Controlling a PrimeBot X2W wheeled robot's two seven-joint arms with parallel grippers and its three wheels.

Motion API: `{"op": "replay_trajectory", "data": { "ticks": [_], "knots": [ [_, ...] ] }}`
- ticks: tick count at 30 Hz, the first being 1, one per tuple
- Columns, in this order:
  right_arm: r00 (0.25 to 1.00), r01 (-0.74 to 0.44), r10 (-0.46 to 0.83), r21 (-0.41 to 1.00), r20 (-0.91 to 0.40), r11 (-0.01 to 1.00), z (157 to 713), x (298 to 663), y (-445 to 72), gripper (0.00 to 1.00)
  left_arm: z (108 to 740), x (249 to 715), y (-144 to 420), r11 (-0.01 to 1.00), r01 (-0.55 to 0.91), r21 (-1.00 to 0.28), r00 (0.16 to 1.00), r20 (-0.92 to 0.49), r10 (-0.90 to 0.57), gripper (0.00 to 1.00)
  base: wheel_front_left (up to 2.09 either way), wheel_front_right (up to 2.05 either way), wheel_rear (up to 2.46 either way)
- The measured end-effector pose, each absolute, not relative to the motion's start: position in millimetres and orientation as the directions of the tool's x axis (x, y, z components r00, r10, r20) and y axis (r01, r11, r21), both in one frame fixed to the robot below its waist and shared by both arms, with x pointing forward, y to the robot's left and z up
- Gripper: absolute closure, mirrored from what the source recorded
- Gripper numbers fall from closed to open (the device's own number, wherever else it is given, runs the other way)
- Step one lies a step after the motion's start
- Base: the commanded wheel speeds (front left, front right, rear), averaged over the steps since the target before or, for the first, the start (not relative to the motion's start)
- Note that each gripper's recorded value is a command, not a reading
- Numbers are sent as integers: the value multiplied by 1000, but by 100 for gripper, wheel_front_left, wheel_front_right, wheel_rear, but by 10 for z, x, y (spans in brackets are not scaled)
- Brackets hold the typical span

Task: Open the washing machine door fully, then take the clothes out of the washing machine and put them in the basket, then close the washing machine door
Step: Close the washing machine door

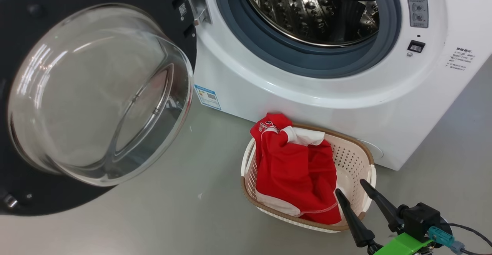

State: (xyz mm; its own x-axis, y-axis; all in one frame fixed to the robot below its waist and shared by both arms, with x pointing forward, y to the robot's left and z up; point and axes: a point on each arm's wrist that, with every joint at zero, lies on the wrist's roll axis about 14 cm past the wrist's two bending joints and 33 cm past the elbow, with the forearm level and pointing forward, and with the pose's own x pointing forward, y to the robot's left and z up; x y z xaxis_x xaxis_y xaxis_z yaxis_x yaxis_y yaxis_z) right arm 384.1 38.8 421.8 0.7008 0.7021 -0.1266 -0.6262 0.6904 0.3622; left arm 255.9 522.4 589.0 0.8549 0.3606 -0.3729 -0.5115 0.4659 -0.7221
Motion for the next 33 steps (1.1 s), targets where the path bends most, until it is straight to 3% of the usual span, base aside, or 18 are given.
{"op": "replay_trajectory", "data": {
  "ticks": [18, 33],
  "knots": [
    [722, -621, 686, 354, -91, 700, 4382, 3825, 377, 0, 6059, 2607, 4680, 586, -327, -742, 938, -328, 108, 100, 0, 0, 0],
    [773, -568, 629, 357, -77, 742, 4457, 3824, 180, 0, 6190, 2867, 3938, 651, -85, -754, 947, -264, -182, 100, 0, 0, 0]
  ]
}}
